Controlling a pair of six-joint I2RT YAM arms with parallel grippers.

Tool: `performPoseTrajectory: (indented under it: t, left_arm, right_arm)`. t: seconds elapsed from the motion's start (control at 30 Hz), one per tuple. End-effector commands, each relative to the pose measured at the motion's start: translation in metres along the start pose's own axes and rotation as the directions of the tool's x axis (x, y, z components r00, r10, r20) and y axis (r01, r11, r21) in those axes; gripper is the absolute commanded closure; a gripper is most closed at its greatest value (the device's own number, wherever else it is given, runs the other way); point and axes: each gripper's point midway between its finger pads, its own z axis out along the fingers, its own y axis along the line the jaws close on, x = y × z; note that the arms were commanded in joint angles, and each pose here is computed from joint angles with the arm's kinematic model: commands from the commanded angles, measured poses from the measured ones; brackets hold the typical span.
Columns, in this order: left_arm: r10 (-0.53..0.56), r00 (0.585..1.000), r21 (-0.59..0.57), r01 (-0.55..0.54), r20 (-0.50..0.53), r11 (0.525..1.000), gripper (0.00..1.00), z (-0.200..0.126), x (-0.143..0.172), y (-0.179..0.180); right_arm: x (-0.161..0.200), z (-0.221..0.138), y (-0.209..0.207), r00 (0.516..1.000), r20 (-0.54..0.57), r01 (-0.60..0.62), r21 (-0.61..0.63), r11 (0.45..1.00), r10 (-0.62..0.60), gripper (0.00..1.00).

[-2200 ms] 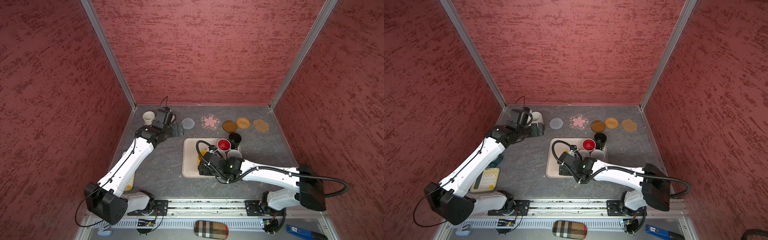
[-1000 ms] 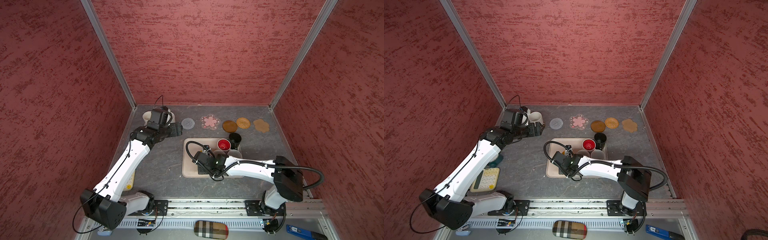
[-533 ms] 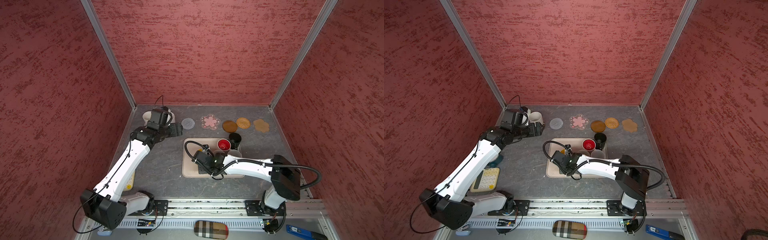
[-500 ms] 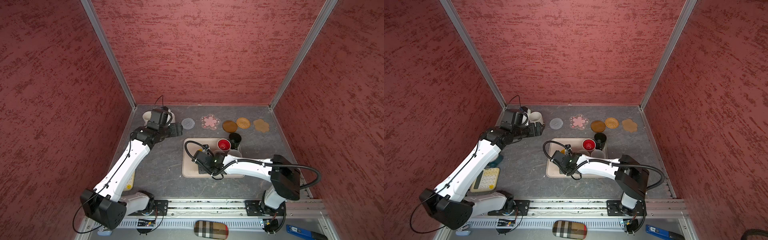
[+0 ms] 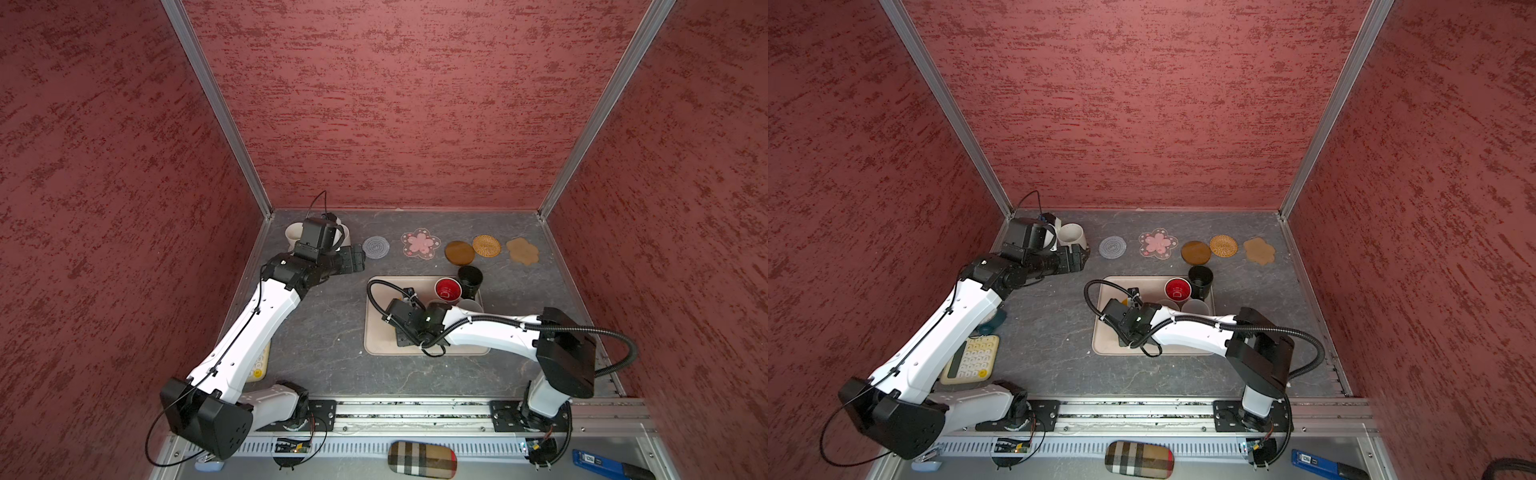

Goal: Place cups on coasters
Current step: Pick up the cup from the tray.

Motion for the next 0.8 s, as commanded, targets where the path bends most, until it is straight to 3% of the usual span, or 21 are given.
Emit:
performPoseTrajectory:
  t: [0.0, 0.77]
  left_arm:
    - [0.004, 1.0, -0.01, -0.004, 0.009, 1.0, 0.06, -0.002, -0.003, 0.002]
    - [0.012, 0.999, -0.087, -0.007, 0.053, 0.996, 0.06, -0.018, -0.019, 0.021]
  right_arm:
    - [-0.016, -0.007, 0.003, 0.999, 0.045, 0.008, 0.01, 1.0, -0.009, 1.0]
    - [-0.056, -0.05, 0.023, 0.967, 0.231, 0.131, -0.087, 0.988, -0.108, 1.0]
